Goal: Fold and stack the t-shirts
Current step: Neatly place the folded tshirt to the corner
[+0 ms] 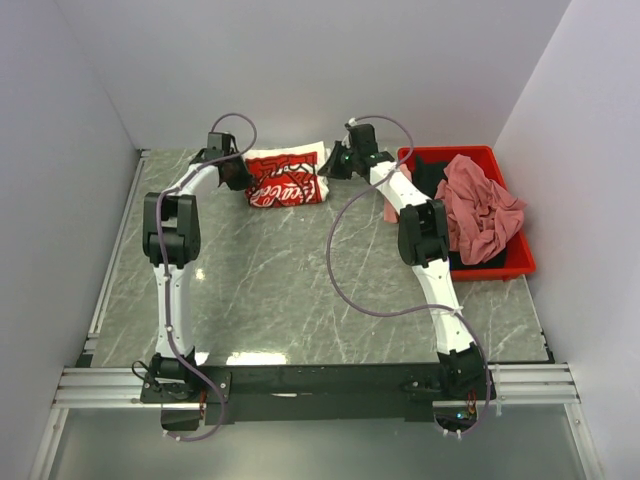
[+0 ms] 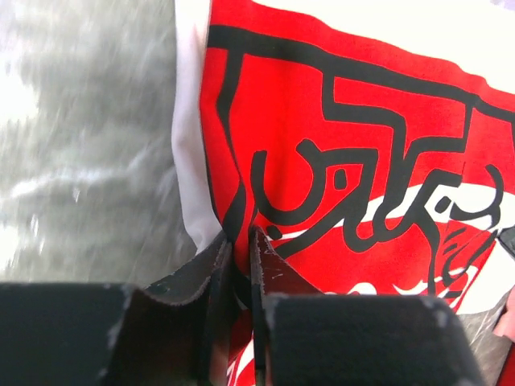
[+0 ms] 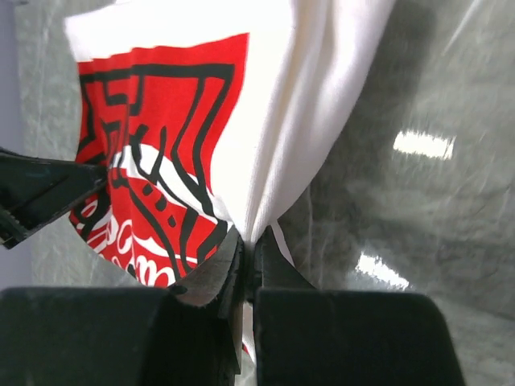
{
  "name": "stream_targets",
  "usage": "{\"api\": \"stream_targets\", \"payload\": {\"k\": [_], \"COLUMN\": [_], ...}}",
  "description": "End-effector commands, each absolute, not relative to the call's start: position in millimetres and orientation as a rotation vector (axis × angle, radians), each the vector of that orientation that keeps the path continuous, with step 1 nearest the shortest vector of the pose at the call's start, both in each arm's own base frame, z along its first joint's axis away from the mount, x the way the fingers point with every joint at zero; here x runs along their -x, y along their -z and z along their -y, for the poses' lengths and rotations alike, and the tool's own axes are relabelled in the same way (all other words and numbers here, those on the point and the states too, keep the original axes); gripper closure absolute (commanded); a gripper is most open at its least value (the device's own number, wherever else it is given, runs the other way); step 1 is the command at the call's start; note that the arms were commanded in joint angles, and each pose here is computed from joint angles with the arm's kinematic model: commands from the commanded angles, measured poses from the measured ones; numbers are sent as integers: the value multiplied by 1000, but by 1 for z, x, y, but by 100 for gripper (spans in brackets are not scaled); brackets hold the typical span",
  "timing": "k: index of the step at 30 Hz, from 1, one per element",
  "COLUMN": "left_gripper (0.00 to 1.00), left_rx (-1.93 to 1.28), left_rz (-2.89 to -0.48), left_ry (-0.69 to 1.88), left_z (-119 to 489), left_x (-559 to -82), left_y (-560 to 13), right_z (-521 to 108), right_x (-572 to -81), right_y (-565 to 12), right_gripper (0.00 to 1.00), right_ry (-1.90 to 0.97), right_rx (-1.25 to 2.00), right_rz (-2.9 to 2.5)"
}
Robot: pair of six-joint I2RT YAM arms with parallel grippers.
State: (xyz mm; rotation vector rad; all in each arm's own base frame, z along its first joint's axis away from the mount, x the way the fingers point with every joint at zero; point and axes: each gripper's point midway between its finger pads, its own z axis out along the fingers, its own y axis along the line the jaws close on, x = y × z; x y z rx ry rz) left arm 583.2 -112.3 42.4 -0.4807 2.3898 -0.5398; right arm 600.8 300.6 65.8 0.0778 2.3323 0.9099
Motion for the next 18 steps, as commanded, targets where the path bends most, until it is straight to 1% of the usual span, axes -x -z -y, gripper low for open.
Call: {"api": "stream_targets", "payload": {"k": [1,2,3,4,7,11,15,16,18], "left_gripper": [82,81,81,81,80,77,74,74,70], "left_rx": [411,410,411,410,423,420,406,409,403], "left_rz": [-2348,-2345,-2348,-2349,-2347,-2333,-2319,-2318,-2317], "left_ry": [595,596,595,593,584,624,617,613,612], "left_z": [119,119,120,119,114,116,115,113,112], "left_x": [-602,-605,-609,-611,-618,-623,-632,-633,-634], "left_y": [-55,-55,-53,-51,-46,-43,-43,-43,-48], "right_z": [-304,-301,-300,-302,-303,-308,-302,-298,-293], "right_x": [-625,-628,-628,-631,-632,-631,-633,-635,-635], "right_y": [-117,-116,-103,-107,-90,-86,-79,-80,-76], "right_gripper": [98,98,98,98,98,98,97,91,85], "right_ry": [-948,-936,-942,-961,-1020,-1070,-1035,-1024,-1006], "right_rx": [-58,-70,-84,-82,-127,-158,-203,-220,-238], "right_rz": [-2139,-2135,-2160,-2149,-2170,-2166,-2188,-2190,-2203]}}
